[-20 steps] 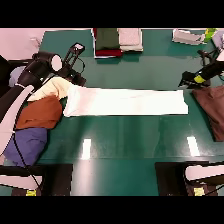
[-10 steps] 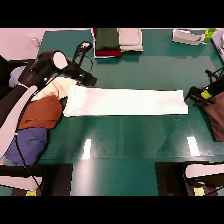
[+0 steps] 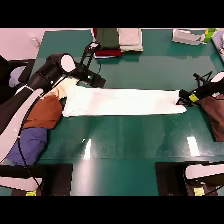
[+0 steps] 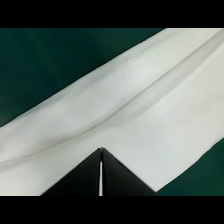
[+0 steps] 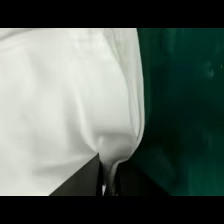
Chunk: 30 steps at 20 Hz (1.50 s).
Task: Fold the shirts.
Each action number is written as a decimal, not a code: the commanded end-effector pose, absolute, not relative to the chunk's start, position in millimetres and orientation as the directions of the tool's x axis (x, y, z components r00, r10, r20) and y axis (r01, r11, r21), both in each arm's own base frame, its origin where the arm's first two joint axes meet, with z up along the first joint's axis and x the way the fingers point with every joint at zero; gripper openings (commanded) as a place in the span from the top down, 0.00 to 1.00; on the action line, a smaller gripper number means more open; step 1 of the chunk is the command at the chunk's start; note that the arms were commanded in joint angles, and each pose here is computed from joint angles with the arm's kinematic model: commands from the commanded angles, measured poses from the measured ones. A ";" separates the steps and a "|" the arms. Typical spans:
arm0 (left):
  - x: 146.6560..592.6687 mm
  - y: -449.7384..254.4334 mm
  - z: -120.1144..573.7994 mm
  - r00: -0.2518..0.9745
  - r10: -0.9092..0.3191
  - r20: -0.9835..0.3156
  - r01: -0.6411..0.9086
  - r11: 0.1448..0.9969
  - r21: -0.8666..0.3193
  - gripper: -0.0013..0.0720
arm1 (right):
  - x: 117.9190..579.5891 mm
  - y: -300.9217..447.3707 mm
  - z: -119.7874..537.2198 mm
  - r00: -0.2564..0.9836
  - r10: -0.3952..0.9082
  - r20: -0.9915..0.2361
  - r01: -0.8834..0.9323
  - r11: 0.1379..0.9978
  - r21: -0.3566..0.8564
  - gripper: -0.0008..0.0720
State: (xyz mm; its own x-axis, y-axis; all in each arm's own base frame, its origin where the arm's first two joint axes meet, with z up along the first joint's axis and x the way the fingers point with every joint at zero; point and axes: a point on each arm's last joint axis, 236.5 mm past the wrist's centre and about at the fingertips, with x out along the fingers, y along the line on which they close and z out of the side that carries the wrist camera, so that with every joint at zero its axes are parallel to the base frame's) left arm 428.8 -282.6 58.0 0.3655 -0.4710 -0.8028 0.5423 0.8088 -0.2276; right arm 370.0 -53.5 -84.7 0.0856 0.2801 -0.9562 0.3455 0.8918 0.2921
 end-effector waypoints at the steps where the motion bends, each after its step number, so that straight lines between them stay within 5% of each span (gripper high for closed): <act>1: 422.1 -296.1 47.3 0.325 -0.494 -0.807 0.524 0.804 -0.281 0.94 | 375.4 -53.2 -73.5 0.121 0.237 -0.964 0.302 0.916 0.263 0.96; 14: 392.7 -421.9 -55.2 0.137 -0.546 -0.827 0.603 0.708 -0.367 0.94 | 393.3 34.3 150.1 0.436 0.259 -0.862 -0.001 0.958 0.287 0.97; 25: 396.1 -390.5 -64.9 0.084 -0.490 -0.868 0.580 0.732 -0.358 0.95 | 408.1 172.1 242.4 0.484 0.483 -0.729 -0.311 0.874 0.373 0.97; 30: 452.0 -287.1 22.1 0.276 -0.410 -0.869 0.530 0.819 -0.218 0.94 | 405.7 229.3 241.8 0.443 0.548 -0.710 -0.388 0.831 0.399 0.97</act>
State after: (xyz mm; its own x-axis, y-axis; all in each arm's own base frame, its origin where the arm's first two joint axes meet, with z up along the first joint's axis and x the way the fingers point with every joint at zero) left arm 428.6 -345.0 -19.0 0.1831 -0.4729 -0.8619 0.5619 0.7697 -0.3030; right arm 407.1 194.8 238.9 0.4610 0.5058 -0.7292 -0.3410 0.8596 0.3806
